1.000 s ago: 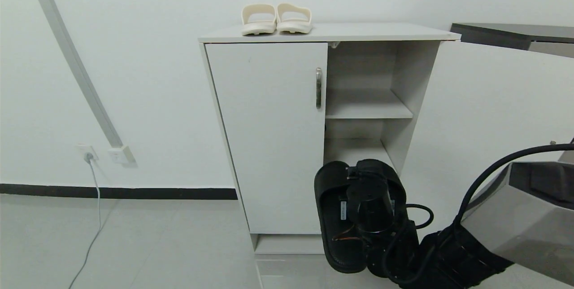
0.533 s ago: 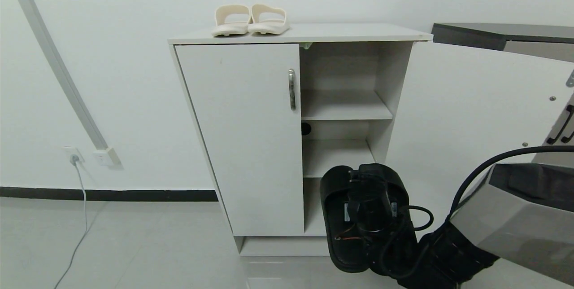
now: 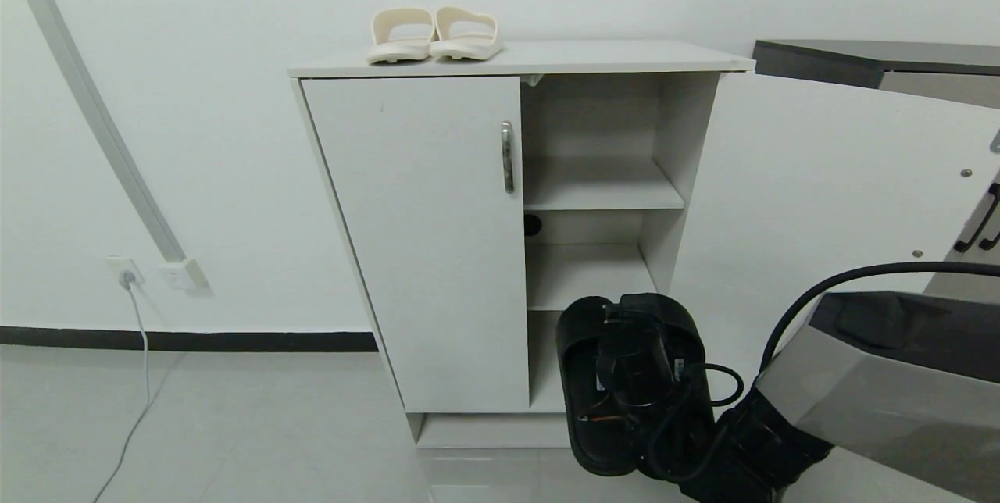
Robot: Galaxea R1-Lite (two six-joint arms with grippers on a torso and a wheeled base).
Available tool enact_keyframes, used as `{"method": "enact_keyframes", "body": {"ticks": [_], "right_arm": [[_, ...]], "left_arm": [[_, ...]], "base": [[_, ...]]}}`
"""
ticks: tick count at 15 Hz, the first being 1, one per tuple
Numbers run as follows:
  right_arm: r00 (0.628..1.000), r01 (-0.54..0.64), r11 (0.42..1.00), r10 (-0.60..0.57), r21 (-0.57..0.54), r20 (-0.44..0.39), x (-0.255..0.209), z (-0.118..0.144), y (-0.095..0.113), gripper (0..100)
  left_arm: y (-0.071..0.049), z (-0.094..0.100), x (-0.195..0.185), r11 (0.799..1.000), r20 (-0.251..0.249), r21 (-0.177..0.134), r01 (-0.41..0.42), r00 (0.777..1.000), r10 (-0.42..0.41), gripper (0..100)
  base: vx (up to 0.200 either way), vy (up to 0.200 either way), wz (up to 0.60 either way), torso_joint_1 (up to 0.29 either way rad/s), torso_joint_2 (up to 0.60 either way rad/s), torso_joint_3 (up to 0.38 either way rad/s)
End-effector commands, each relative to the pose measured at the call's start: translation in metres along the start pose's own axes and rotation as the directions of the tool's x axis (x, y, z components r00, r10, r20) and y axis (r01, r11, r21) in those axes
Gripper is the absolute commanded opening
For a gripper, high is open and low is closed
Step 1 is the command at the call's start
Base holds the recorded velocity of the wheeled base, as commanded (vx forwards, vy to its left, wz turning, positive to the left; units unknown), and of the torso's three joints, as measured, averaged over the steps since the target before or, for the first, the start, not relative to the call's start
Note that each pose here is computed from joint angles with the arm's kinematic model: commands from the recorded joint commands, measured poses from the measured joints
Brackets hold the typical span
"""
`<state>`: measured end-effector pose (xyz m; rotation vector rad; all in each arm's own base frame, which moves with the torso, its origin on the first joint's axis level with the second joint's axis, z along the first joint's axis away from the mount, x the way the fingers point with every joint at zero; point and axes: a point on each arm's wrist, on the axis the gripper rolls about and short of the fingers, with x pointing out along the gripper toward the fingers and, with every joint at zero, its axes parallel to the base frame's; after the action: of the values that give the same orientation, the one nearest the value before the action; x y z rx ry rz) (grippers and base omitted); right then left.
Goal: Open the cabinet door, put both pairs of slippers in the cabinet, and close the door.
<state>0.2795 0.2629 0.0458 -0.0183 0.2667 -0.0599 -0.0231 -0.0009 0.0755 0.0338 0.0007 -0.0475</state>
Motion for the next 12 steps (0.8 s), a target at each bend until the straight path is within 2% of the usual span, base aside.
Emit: {"method": "enact_keyframes", "body": {"ticks": [1, 10, 12], "right_arm": [[1.000, 0.000, 1.000, 0.000, -0.004, -0.008, 0.003, -0.006, 0.002, 0], [0.998, -0.048, 0.998, 0.048, 0.035, -0.026, 0.014, -0.015, 0.007, 0], [0.998, -0.047, 0.998, 0.048, 0.035, -0.029, 0.015, -0.017, 0.007, 0]], "left_arm": [[0.000, 0.000, 0.000, 1.000, -0.002, 0.000, 0.000, 1.000, 0.000, 0], [0.000, 0.000, 0.000, 1.000, -0.003, 0.000, 0.000, 1.000, 0.000, 0], [0.000, 0.000, 0.000, 1.000, -0.003, 0.000, 0.000, 1.000, 0.000, 0]], "base": [[0.000, 0.000, 0.00, 0.000, 0.00, 0.000], [0.000, 0.000, 0.00, 0.000, 0.00, 0.000], [0.000, 0.000, 0.00, 0.007, 0.01, -0.139]]}}
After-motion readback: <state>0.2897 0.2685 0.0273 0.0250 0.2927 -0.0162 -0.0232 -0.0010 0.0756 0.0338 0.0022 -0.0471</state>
